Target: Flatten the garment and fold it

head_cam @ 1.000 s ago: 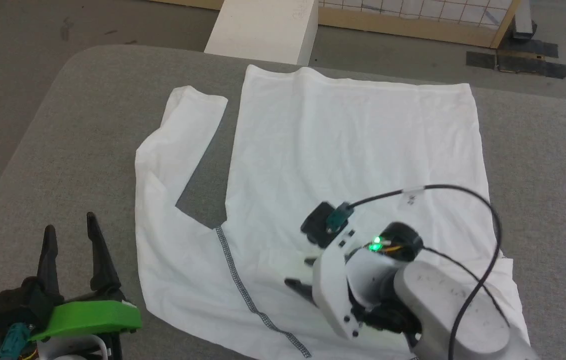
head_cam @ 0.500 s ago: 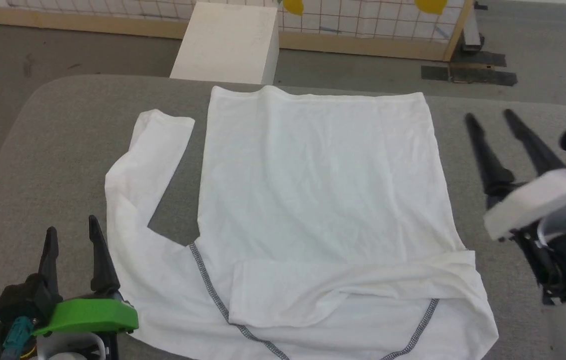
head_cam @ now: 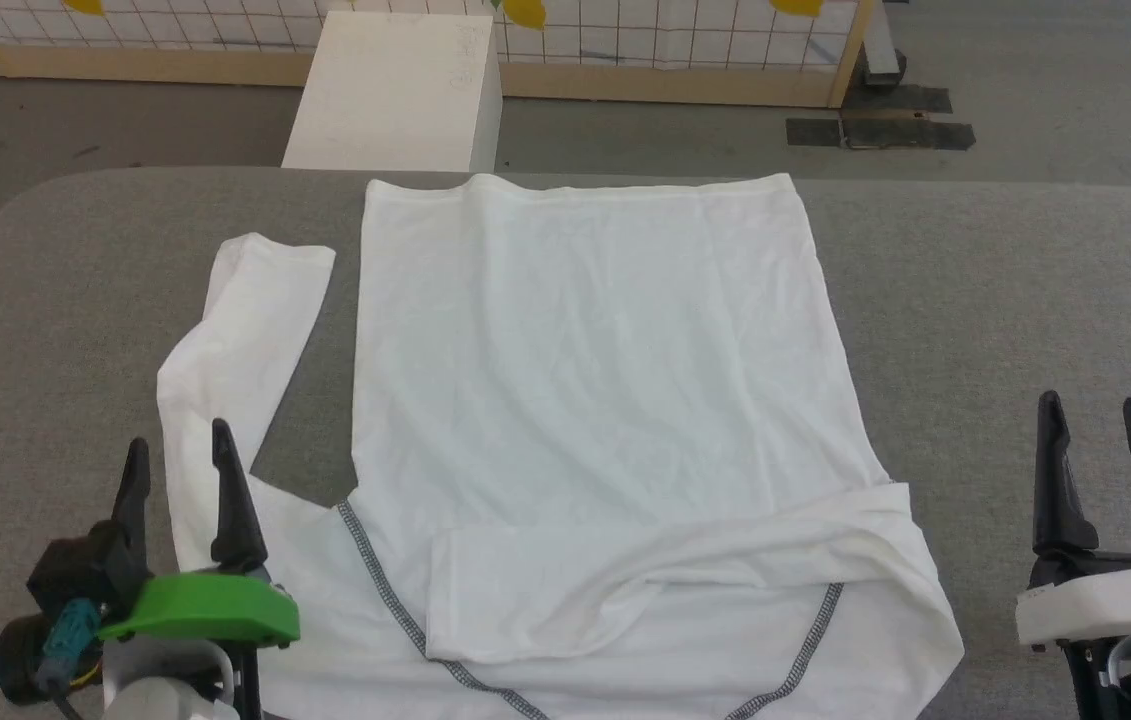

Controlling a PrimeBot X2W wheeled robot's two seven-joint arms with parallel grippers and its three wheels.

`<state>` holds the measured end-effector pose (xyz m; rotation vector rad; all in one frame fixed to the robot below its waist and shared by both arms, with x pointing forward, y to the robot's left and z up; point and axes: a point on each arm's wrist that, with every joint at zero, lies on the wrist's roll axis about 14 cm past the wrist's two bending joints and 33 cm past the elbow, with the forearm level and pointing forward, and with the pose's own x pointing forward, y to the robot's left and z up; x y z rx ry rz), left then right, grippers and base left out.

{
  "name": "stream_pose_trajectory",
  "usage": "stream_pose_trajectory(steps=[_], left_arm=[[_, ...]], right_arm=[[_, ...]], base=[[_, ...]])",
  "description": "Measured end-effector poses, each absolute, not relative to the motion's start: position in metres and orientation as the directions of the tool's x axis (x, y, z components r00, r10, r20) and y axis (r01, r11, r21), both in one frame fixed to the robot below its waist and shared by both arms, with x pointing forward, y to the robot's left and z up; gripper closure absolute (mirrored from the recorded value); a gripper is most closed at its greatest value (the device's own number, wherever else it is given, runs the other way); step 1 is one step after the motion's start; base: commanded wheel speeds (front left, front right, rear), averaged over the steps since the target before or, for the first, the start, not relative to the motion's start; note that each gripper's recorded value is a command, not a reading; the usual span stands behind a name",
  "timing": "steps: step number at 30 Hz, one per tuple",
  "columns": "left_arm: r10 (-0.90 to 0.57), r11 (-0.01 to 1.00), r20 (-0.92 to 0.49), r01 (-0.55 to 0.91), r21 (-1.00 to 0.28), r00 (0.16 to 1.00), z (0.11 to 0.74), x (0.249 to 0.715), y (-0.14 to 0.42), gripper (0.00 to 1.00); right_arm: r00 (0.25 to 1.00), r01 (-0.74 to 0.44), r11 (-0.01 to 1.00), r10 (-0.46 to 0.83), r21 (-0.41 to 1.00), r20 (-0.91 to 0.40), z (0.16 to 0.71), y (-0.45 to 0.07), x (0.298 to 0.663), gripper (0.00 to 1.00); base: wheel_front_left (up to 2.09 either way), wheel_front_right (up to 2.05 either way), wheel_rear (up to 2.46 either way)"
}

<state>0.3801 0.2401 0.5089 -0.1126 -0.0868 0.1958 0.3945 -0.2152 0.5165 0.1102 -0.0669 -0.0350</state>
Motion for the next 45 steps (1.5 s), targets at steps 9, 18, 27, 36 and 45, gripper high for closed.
stream_pose_trajectory(steps=[9,18,27,36,45], left_arm=[[0.085,0.995,0.018,-0.084,-0.047,0.996,0.527,0.460,0.253,0.00],[0.088,0.991,-0.340,-0.116,-0.061,0.936,0.503,0.553,0.297,0.00],[0.026,0.987,-0.755,-0.137,-0.085,0.655,0.405,0.559,0.293,0.00],[0.020,0.977,-0.808,-0.184,-0.110,0.589,0.364,0.557,0.294,1.00],[0.159,0.904,-0.458,-0.316,-0.289,0.874,0.428,0.552,0.342,1.00]], right_arm=[[1.000,0.007,0.988,-0.012,0.153,0.028,0.499,-0.204,0.407,0.00],[0.998,-0.058,0.987,0.055,0.151,0.030,0.493,-0.182,0.453,0.00],[0.999,-0.022,0.991,0.025,0.129,-0.025,0.460,-0.193,0.473,0.00],[0.997,0.035,0.996,-0.029,0.084,-0.073,0.439,-0.214,0.472,0.00],[0.999,0.034,0.995,-0.031,0.089,-0.028,0.460,-0.215,0.469,0.00]], base=[[0.00,0.00,0.00],[0.00,0.00,0.00],[0.00,0.00,0.00],[0.00,0.00,0.00],[0.00,0.00,0.00]])
